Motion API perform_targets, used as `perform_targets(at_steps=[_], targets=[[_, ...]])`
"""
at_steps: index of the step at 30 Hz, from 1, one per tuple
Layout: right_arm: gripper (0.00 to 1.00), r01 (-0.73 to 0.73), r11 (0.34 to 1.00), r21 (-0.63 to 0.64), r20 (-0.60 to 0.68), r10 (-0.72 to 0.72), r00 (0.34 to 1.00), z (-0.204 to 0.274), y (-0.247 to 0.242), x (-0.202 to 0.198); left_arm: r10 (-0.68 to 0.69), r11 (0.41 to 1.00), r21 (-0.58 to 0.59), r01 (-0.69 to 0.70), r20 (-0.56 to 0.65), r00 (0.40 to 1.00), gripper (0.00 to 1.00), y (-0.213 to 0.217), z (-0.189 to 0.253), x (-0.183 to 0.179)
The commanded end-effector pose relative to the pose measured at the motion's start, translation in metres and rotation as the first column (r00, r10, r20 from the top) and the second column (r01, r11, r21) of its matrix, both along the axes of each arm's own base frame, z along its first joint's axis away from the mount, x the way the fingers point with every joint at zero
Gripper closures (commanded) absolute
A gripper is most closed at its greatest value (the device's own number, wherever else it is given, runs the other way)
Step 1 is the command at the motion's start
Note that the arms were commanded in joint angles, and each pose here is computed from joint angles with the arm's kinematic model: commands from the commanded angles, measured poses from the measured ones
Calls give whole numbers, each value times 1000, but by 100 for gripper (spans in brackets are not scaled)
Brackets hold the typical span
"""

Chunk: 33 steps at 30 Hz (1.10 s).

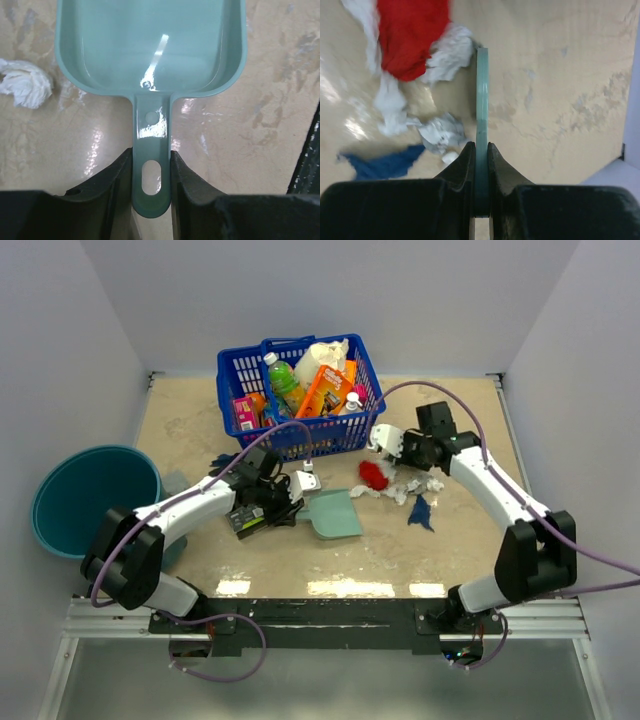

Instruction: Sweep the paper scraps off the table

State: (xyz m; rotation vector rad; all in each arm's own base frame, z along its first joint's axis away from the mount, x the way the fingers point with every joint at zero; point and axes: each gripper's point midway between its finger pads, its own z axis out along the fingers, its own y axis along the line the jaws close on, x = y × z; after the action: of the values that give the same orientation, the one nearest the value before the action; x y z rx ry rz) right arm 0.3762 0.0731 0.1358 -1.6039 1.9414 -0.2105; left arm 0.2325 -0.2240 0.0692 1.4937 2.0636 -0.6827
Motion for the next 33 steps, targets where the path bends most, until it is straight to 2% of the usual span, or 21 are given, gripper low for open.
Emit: perform_targets(at_steps=[1,4,7,12,13,17,21,25,29,33], targets=[[100,311,914,260,-90,-298,950,28,21,-23,95,995,27,-98,108,990,100,4,11,31],[100,442,833,332,-98,-436,895,54,13,-24,119,991,52,-126,126,985,100,10,6,34],[100,484,792,371,-74,-494,866,66,9,-21,156,983,76,-167,129,979,100,15,2,36],[100,605,714,352,-53,-630,775,65,-9,-7,162,972,149,-182,138,977,100,26,6,39],[100,642,682,350,-28,-678,734,67,-18,-6,155,971,164,-176,131,979,100,28,4,37],[100,725,609,322,-36,-757,652,53,-30,-5,110,975,179,-128,111,988,100,28,1,31],[100,768,561,310,-117,-778,617,36,-23,-10,45,983,174,-54,53,998,100,20,-8,19],[100,785,542,300,-209,-765,609,25,-12,-18,14,984,177,-13,-6,1000,100,11,-17,15],[100,779,538,322,-330,-707,625,17,11,-26,15,987,158,-12,-17,1000,100,-1,-18,21],[100,781,472,410,-497,-602,625,22,50,-31,5,989,145,-2,-20,1000,100,-14,-20,28]])
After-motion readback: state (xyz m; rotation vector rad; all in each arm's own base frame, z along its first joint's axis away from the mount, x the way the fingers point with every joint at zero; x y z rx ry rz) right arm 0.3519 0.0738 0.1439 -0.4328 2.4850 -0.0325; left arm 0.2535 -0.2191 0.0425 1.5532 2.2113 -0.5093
